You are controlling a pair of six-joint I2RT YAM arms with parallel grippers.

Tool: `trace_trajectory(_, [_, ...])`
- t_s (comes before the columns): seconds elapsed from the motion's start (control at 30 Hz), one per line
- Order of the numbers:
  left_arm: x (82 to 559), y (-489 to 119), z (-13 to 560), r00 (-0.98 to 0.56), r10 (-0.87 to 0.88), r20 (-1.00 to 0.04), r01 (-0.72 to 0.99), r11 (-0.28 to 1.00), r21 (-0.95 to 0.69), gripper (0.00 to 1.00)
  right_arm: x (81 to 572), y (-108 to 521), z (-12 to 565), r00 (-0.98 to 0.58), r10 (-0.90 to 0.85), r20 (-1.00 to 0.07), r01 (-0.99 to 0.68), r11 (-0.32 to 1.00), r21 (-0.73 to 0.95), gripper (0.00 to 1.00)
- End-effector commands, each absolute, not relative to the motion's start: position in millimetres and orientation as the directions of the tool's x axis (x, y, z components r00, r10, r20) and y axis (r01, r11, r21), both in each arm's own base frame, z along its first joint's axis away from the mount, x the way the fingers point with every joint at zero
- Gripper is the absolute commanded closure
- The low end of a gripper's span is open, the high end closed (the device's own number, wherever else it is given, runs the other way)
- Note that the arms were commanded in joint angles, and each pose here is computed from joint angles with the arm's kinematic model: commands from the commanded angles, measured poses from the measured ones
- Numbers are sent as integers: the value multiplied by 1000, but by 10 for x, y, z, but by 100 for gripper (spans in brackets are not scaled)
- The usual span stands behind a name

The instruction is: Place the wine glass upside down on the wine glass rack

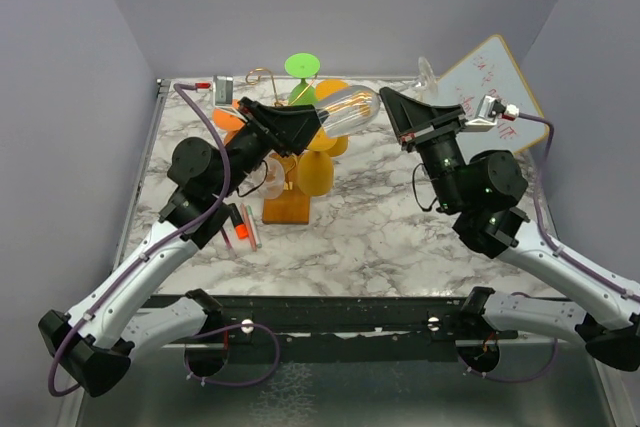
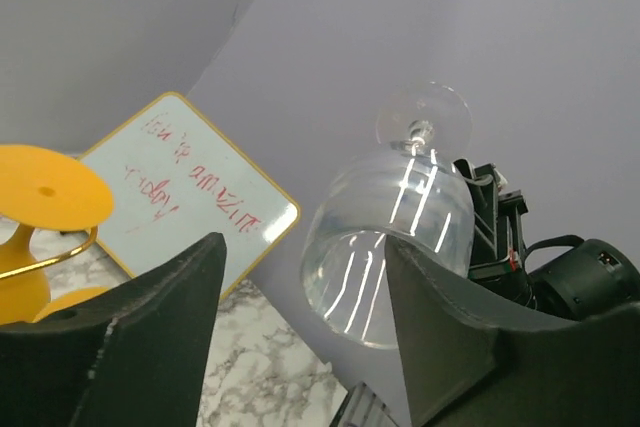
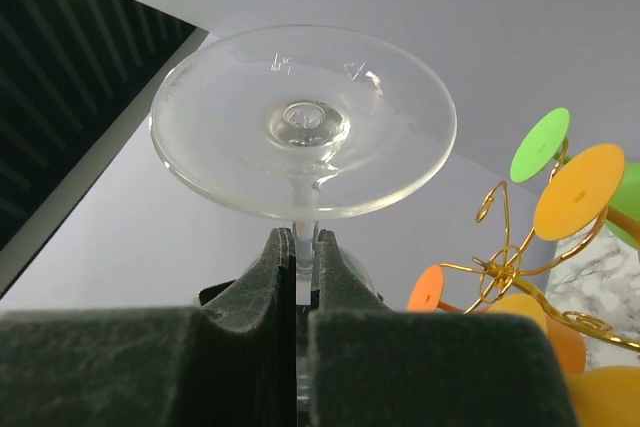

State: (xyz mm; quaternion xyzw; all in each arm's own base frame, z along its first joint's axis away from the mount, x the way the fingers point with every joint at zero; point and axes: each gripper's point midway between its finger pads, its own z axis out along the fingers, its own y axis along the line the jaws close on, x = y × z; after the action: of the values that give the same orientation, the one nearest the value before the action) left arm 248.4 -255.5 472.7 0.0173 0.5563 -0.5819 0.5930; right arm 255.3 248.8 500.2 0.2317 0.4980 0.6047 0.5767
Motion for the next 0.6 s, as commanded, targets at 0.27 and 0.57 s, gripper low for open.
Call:
trace_trajectory(0.27, [1730, -2428, 4582, -226, -446, -866, 863, 320, -390, 11, 1985, 2307, 5105, -250, 810, -530, -632, 278, 723, 99])
trace_trajectory(0.57, [1435, -2424, 4871, -283, -452, -846, 894, 195, -403, 5, 1553, 2539, 4800, -216, 537, -816, -825, 346, 446, 99])
